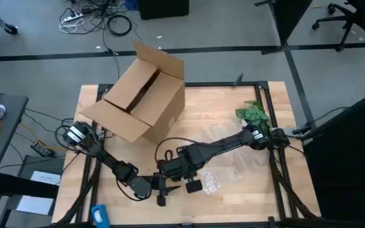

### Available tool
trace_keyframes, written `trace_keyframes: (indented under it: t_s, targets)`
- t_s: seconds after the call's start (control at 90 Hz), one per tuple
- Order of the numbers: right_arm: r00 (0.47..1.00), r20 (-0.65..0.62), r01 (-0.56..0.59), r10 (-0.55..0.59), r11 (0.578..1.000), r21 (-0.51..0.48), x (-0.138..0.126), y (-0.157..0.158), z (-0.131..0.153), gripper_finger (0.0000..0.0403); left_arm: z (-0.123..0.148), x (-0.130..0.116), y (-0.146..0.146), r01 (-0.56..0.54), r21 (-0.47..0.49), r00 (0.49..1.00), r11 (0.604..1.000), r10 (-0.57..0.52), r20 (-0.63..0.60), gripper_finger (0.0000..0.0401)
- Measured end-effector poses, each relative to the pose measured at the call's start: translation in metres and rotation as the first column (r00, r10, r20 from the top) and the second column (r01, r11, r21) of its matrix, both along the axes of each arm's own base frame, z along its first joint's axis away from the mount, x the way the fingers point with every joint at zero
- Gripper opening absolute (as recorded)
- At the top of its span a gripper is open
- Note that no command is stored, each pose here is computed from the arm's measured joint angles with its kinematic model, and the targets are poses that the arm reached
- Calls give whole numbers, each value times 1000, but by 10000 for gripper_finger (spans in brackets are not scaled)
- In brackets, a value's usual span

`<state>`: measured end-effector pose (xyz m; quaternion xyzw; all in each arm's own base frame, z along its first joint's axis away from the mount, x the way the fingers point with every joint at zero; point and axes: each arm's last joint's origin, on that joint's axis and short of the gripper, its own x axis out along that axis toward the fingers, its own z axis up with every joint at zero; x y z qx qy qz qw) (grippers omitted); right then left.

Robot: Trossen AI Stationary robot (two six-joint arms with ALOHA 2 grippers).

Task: Wrap mug
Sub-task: Wrap the yellow mug with the bubble wrap

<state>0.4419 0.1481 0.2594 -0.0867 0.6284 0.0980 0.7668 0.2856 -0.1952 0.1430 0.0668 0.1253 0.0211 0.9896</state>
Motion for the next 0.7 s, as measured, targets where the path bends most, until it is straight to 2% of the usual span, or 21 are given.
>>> trace_keyframes:
  t_s: [0.178,0.322,0.389,0.467,0.7]
  targets:
    - [1000,-14,-22,21,1000,-17,13,-6,-33,0,3,-3,-4,14,0,1000,1000,-14,5,177]
    - [1000,-14,-27,26,999,-18,19,-16,-51,0,23,-16,-10,55,4,998,999,-55,13,177]
    - [999,-7,-34,34,999,-19,21,-18,-55,0,33,-25,-12,76,14,997,997,-76,-15,177]
    - [999,22,-48,48,999,-16,25,-19,-56,0,43,-33,-9,83,-19,995,996,-84,-54,177]
    - [995,69,-75,76,997,-19,29,-22,-52,0,41,-38,-6,55,-31,993,998,-58,-104,177]
